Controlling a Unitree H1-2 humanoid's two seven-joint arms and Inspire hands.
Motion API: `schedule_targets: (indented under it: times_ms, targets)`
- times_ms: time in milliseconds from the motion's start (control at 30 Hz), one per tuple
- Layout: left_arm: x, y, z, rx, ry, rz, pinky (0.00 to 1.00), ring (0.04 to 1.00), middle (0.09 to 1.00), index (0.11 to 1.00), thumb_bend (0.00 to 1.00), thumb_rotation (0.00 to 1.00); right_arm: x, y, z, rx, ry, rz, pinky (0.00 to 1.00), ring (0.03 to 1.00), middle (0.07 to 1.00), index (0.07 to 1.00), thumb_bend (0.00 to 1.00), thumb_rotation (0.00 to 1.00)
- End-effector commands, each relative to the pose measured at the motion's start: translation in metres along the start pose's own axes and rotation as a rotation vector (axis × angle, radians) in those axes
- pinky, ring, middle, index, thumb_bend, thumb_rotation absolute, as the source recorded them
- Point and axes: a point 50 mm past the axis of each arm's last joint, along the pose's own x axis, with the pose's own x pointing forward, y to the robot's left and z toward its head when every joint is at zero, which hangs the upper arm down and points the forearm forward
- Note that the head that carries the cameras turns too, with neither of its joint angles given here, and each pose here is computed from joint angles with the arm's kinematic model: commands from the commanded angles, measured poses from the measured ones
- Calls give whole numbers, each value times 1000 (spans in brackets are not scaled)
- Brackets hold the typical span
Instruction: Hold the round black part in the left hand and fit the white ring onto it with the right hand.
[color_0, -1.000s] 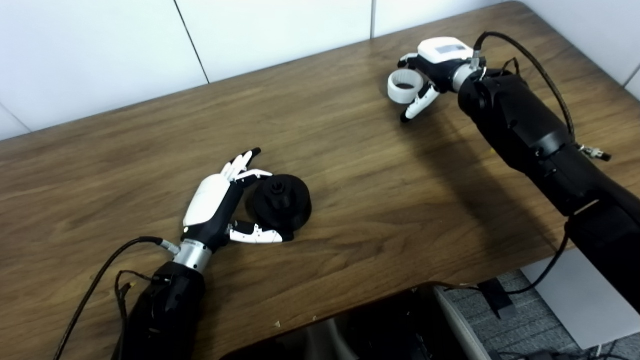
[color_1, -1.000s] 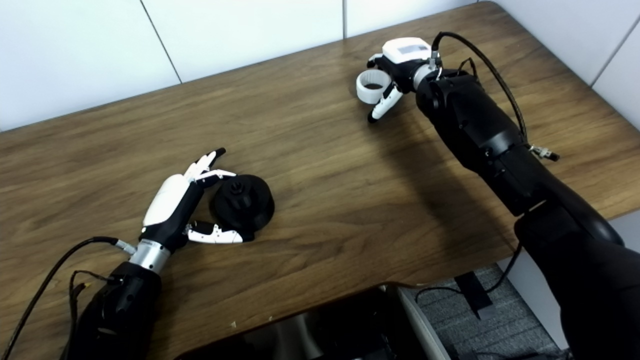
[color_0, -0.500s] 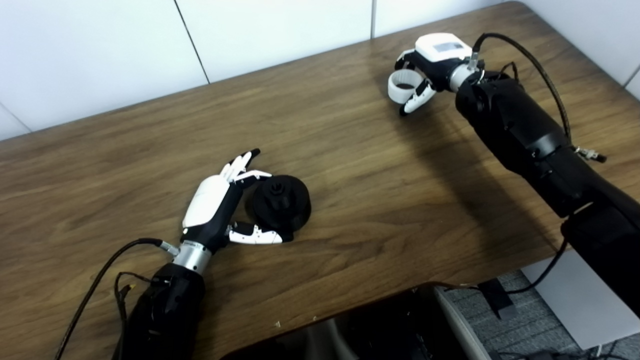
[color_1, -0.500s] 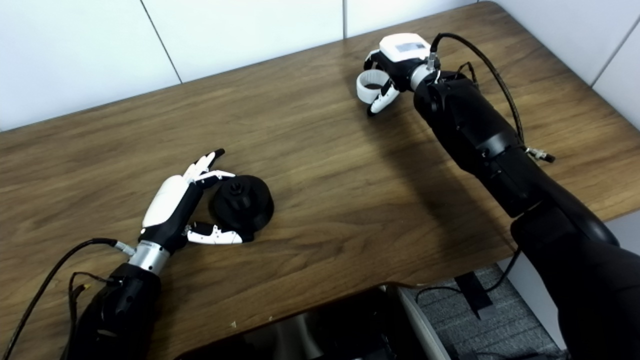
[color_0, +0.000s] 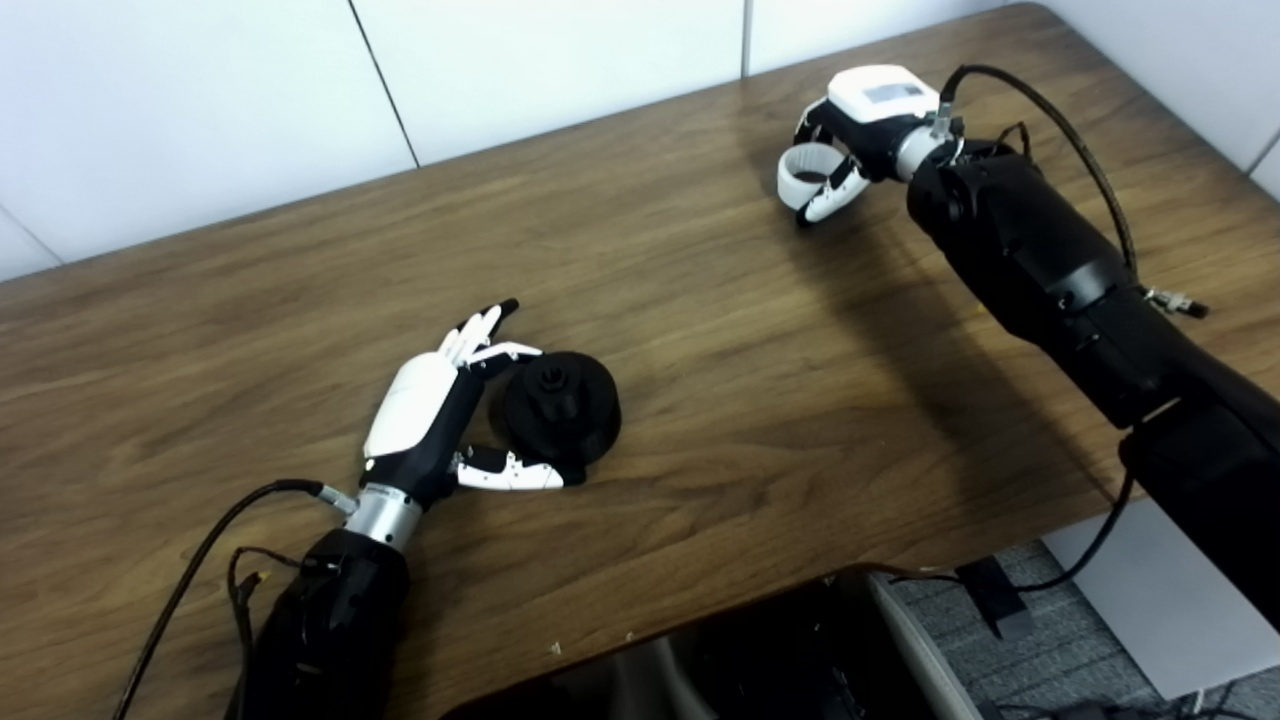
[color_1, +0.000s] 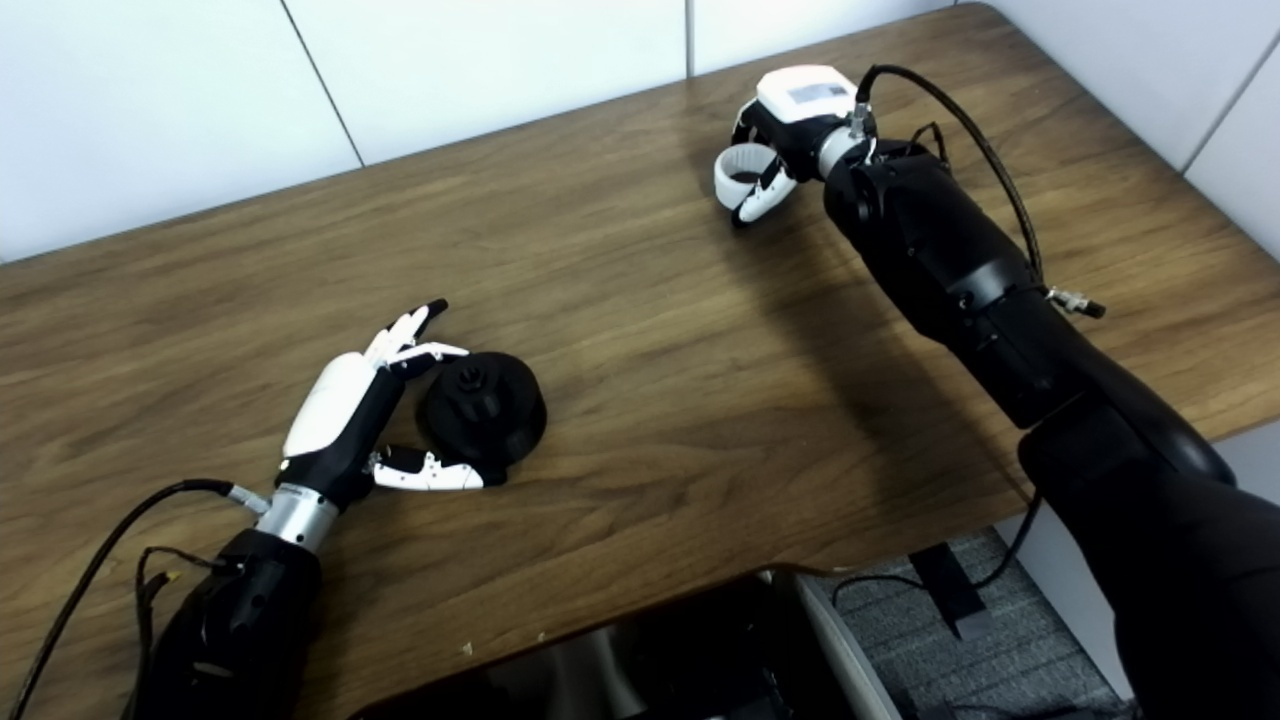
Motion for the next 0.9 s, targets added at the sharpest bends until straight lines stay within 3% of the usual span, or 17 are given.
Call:
schedule_targets:
  times_ms: [0, 367, 867]
  targets:
    - [-9, 1, -7, 39, 20, -23, 1000, 1000, 1000, 638, 1000, 388, 5, -24, -2, -20, 18, -63, 868, 799, 688, 707, 638, 312]
    - [-9, 1, -6, 34, 18, -24, 1000, 1000, 1000, 638, 1000, 380, 4, -20, -5, -12, 9, -103, 843, 752, 606, 659, 644, 174]
    - [-6, 3, -4, 39, 23, -22, 1000, 1000, 1000, 638, 1000, 380, 1, -26, -8, -10, -9, -166, 856, 712, 567, 628, 644, 172]
